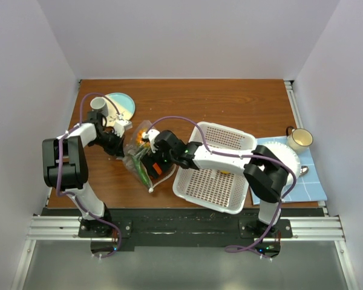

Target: Open the zip-top bag and remove the fake food

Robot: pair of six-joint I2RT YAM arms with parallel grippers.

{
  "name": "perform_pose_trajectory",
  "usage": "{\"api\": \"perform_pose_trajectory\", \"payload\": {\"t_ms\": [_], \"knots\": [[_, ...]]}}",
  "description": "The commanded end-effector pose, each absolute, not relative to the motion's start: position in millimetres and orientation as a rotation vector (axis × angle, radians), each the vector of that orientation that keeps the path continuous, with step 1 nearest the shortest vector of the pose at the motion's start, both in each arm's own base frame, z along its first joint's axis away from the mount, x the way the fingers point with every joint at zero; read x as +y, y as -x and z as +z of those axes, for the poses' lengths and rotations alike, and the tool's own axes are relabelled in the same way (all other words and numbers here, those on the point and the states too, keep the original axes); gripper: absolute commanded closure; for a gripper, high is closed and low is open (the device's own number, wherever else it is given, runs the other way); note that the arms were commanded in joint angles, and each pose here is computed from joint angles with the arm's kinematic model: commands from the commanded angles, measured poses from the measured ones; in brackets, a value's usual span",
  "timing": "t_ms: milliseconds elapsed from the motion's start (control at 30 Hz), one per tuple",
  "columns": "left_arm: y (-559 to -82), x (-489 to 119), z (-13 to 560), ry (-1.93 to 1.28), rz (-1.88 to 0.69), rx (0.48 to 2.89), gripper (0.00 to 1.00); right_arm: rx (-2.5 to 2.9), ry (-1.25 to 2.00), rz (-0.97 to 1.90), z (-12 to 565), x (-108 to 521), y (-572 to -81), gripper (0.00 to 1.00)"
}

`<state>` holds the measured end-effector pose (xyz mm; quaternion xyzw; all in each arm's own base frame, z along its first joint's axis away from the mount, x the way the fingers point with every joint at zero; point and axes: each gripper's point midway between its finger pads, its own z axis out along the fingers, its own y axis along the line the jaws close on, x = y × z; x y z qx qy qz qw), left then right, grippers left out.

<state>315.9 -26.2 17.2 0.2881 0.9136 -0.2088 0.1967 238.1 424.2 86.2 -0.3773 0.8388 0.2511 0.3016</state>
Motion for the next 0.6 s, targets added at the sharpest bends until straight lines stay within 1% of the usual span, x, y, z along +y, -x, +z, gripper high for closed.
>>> {"api": "perform_pose_trajectory", "payload": {"t_ms": [0,233,300,333,400,433,500,533,567], "knots": [[-321,-24,23,-0.799,-0.556,2.528,1.00,2.220,1.005,0.686,86,441,-245,0.07],[-318,-25,27,-0.807,-0.567,2.524,1.00,2.206,1.031,0.685,80,464,-251,0.10],[-316,-26,27,-0.812,-0.569,2.525,1.00,2.230,1.044,0.670,68,464,-249,0.15],[-316,-25,27,-0.811,-0.565,2.525,1.00,2.246,1.051,0.657,64,462,-248,0.22],[-316,-25,27,-0.815,-0.557,2.523,1.00,2.267,1.057,0.639,58,458,-245,0.30],[-314,-25,26,-0.816,-0.558,2.527,1.00,2.284,1.063,0.626,52,452,-242,0.41],[-315,-23,23,-0.817,-0.544,2.529,1.00,2.282,1.049,0.604,56,446,-243,0.53],[-314,-23,21,-0.817,-0.546,2.535,1.00,2.292,1.045,0.581,55,439,-242,0.67],[-313,-22,20,-0.814,-0.545,2.541,1.00,2.286,1.044,0.568,58,436,-242,0.72]]}}
